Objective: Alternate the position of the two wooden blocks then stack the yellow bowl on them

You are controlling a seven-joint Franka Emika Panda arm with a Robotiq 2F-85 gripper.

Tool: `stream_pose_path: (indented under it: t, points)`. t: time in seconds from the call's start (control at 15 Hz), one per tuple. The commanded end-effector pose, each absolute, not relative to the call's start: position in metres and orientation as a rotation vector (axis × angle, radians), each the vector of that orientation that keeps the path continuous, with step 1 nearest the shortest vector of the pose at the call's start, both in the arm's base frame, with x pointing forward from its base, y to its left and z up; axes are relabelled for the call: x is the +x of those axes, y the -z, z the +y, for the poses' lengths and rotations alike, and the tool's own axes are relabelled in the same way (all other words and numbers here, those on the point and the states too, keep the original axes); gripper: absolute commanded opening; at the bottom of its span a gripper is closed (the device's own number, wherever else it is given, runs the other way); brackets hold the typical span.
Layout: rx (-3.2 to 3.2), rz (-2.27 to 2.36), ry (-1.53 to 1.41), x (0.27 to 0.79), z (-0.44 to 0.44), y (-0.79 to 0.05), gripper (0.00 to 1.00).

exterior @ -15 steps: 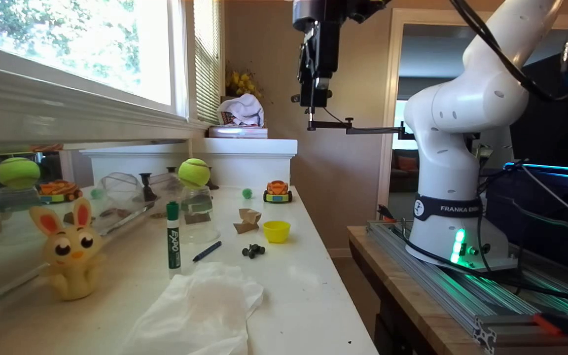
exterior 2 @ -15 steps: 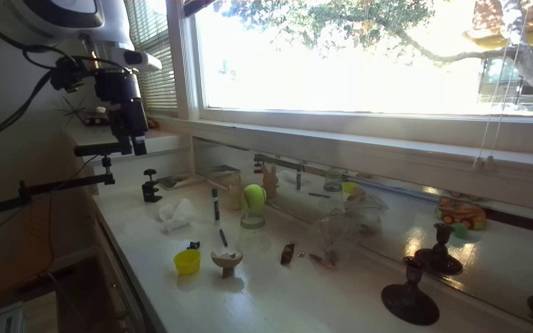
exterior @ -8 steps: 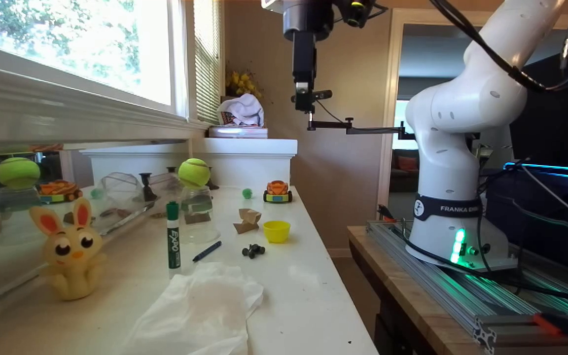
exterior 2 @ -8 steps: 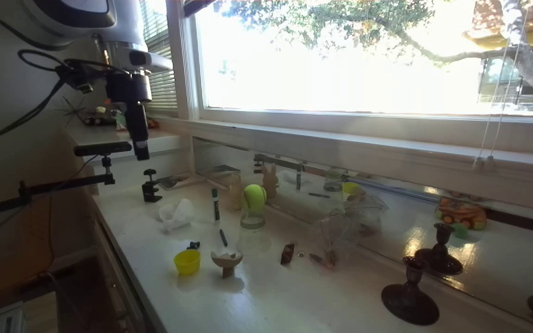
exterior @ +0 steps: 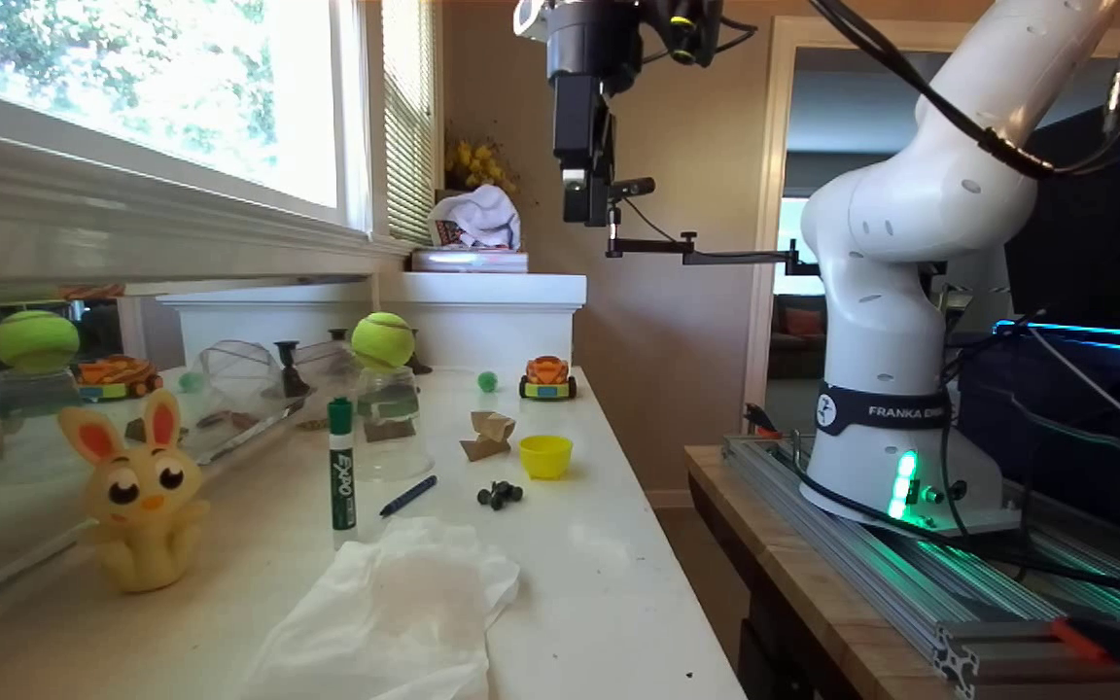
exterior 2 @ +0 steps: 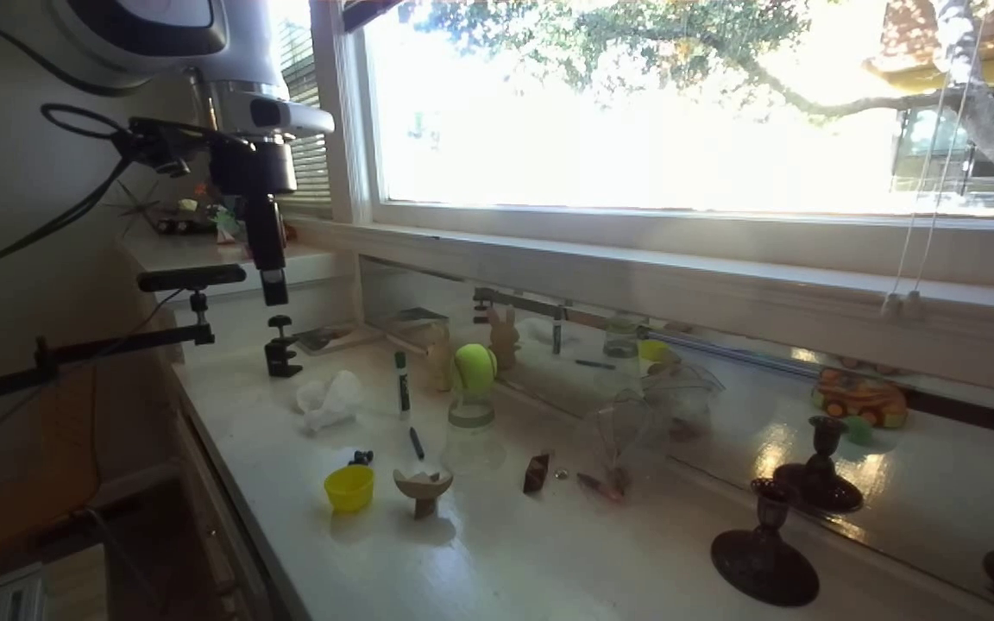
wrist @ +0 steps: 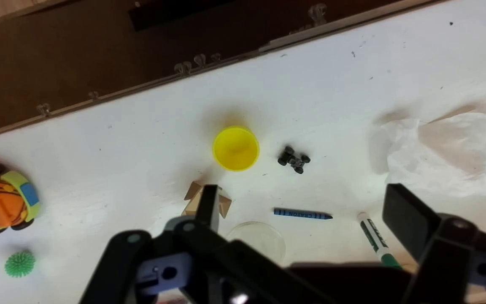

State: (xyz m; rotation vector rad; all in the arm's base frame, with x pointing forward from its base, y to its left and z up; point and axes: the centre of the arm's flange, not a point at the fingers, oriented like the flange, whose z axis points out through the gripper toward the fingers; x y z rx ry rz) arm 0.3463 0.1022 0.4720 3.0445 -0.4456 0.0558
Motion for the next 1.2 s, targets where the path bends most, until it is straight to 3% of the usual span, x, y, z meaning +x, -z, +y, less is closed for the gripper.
stream_pose_path:
  t: [0.0,1.07,1.13]
  points:
    - [2.960,-0.725,-0.002,0.369,0.087,-0.463,1.00]
    - [2.599,-1.966,0.000,0.428,-0.078,-0.455,1.00]
    - [2.634,-1.828,0.027,0.414,-0.080,-0.449,1.00]
